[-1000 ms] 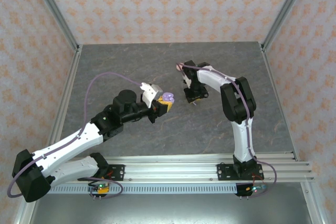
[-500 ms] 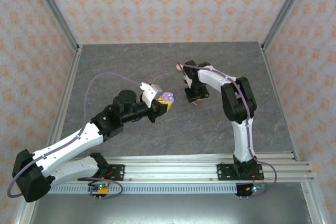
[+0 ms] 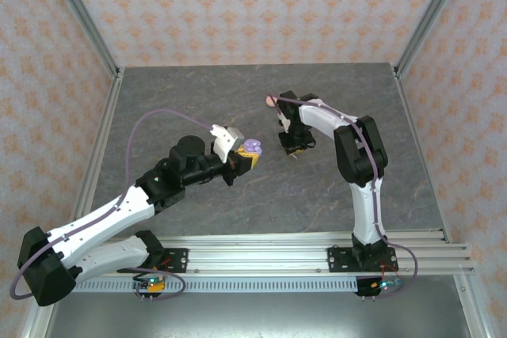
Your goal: Insert wireless bluetooth earbuds into charging case
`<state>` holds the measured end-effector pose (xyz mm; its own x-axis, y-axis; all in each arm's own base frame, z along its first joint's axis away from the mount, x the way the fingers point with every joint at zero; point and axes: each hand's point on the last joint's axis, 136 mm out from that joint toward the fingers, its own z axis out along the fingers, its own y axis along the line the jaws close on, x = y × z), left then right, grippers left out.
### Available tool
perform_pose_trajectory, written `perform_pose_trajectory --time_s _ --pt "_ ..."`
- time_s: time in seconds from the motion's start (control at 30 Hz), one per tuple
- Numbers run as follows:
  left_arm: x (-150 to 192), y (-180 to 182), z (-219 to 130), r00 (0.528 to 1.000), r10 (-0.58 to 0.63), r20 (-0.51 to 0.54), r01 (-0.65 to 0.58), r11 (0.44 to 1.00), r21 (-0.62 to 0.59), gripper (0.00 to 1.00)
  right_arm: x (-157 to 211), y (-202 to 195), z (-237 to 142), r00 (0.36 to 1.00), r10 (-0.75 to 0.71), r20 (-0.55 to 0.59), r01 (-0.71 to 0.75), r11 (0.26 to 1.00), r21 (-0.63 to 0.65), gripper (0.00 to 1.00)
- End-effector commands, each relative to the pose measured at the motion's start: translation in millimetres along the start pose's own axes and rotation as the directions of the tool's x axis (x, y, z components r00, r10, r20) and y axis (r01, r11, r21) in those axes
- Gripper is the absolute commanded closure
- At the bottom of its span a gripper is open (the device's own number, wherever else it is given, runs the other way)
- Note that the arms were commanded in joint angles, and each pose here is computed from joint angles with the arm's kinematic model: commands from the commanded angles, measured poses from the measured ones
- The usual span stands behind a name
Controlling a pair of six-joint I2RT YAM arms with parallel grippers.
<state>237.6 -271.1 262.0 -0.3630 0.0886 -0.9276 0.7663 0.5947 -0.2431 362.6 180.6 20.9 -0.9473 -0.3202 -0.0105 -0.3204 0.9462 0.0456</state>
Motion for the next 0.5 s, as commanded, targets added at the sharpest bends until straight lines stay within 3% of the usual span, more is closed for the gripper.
perform_pose_trajectory --time_s 0.0,0.47 --pt "6 3 3 1.000 -0.007 -0.015 0.007 1.000 -0.019 1.00 7 -11 4 0.998 0.067 -0.001 -0.067 0.998 -0.001 0.81" --pt "18 33 35 0.996 -0.086 0.038 0.090 0.988 -0.122 1.00 -2 0 -31 0.951 0.266 0.155 -0.202 0.919 -0.339 0.82"
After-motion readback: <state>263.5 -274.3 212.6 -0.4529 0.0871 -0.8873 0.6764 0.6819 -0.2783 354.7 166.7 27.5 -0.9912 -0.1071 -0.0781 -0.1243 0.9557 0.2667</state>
